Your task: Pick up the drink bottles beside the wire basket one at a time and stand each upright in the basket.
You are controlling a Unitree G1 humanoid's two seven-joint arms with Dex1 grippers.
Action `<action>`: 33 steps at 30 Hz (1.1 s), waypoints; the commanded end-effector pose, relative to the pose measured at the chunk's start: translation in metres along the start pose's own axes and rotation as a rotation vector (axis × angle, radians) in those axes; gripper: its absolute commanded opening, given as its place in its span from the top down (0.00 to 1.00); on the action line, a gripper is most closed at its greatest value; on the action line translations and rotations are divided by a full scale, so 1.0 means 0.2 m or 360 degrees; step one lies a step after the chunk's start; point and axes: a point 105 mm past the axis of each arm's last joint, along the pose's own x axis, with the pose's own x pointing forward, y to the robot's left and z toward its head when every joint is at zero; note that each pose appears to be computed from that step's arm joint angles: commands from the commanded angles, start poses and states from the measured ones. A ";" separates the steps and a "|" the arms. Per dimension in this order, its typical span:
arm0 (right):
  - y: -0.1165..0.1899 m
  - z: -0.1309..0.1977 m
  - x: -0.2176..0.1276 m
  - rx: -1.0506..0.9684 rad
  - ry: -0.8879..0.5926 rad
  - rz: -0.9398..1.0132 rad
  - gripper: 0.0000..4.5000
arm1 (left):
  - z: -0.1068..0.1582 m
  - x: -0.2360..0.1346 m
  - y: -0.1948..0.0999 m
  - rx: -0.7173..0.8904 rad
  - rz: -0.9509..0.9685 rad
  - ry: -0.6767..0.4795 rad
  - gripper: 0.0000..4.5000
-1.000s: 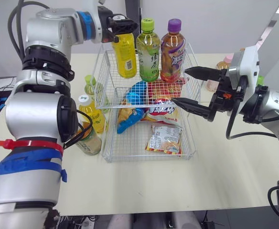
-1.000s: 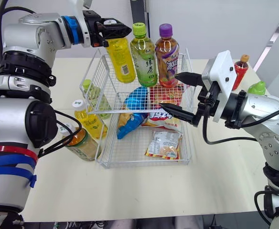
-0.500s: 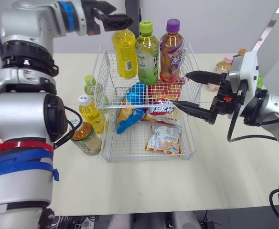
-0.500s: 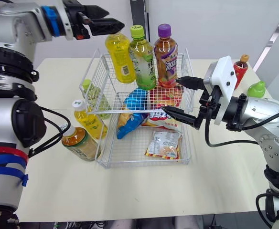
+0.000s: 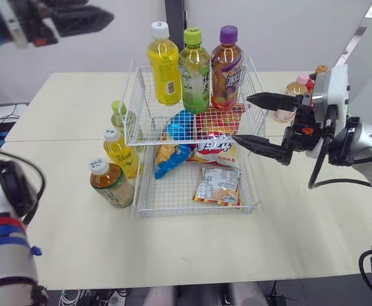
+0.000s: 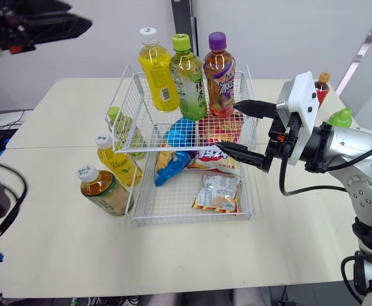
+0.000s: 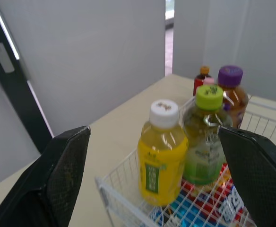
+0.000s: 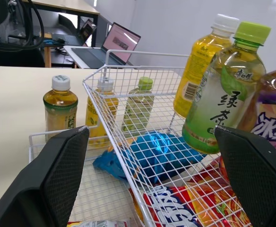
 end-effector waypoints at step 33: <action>0.19 0.02 0.04 0.0002 -0.0155 0.0812 0.00 | -0.76 -0.62 -0.52 -0.0347 0.0439 0.0202 0.00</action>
